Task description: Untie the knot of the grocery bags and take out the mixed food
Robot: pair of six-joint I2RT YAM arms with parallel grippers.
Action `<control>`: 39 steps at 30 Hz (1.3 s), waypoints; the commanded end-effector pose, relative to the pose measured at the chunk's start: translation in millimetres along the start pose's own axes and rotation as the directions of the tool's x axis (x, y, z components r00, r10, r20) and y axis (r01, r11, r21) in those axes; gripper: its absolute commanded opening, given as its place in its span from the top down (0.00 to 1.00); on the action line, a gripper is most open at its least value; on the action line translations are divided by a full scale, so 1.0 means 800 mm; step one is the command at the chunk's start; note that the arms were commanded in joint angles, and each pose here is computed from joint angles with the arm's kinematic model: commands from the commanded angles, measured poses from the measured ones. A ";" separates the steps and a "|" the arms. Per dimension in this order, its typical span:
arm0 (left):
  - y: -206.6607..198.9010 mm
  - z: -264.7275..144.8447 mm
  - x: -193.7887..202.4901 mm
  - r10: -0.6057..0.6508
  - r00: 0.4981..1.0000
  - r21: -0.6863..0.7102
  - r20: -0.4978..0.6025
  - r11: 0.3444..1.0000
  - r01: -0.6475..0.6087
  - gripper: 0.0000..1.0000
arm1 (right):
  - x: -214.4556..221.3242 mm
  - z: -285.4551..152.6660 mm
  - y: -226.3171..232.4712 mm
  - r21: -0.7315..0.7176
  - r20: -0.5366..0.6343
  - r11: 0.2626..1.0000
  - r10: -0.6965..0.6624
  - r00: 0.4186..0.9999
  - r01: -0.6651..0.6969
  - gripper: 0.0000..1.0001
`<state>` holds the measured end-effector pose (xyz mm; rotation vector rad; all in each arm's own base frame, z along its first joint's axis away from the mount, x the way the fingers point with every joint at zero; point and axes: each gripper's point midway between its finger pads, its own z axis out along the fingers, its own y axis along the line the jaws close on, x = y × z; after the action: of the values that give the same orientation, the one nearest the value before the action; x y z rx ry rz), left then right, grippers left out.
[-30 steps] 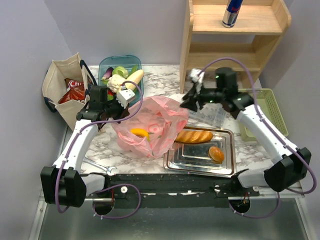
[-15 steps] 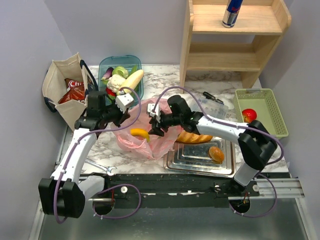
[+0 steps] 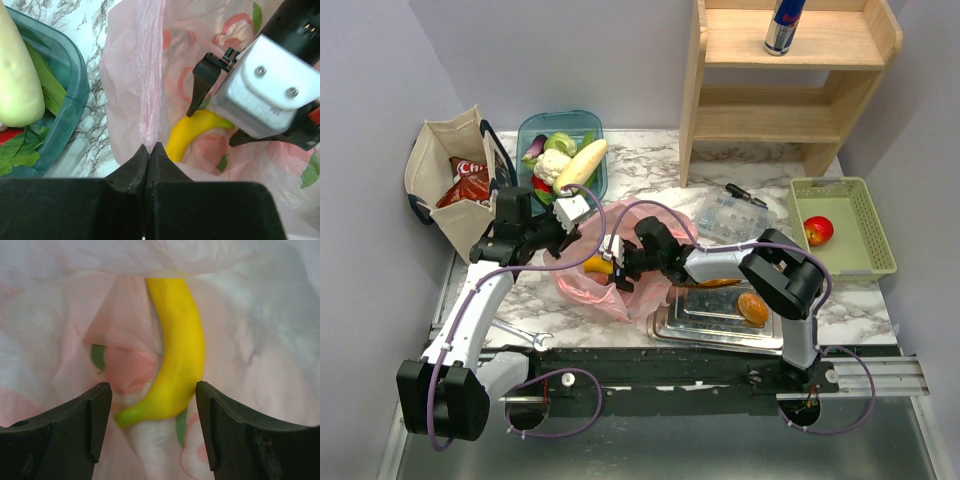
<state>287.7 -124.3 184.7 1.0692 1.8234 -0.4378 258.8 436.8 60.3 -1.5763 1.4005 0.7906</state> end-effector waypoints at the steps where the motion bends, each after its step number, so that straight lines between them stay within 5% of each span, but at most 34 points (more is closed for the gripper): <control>1: -0.004 0.003 0.001 0.024 1.000 0.029 -0.002 0.999 -0.024 1.00 | 0.011 0.022 -0.021 0.084 0.000 0.995 -0.046 0.999 0.046 0.26; 6: -0.001 0.006 0.003 0.007 1.000 0.032 -0.017 0.999 -0.006 1.00 | 0.052 0.023 -0.023 0.119 -0.087 0.992 -0.032 0.996 0.042 0.32; 13: 0.006 0.009 0.005 0.006 1.000 0.010 -0.020 1.000 -0.005 1.00 | 0.037 -0.006 -0.041 0.238 -0.109 0.971 0.036 0.993 -0.009 0.89; 15: 0.013 0.012 0.006 0.001 1.000 -0.012 -0.025 1.000 -0.001 1.00 | 0.016 -0.018 -0.055 0.290 -0.091 0.957 0.049 0.995 -0.020 0.99; 26: 0.072 0.020 0.024 -0.117 0.986 -0.211 -0.121 0.973 0.089 1.00 | -0.089 -0.085 -0.109 0.491 0.021 0.871 -0.017 1.000 0.005 0.99; 39: 0.109 -0.013 0.046 0.005 0.981 -0.404 -0.194 0.911 -0.085 1.00 | -0.037 -0.141 -0.117 0.600 -0.108 0.797 -0.010 0.994 0.073 0.99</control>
<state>342.2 -77.3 163.5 0.8772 1.9941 -0.1138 331.6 368.5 137.9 -1.1923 1.4968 0.2448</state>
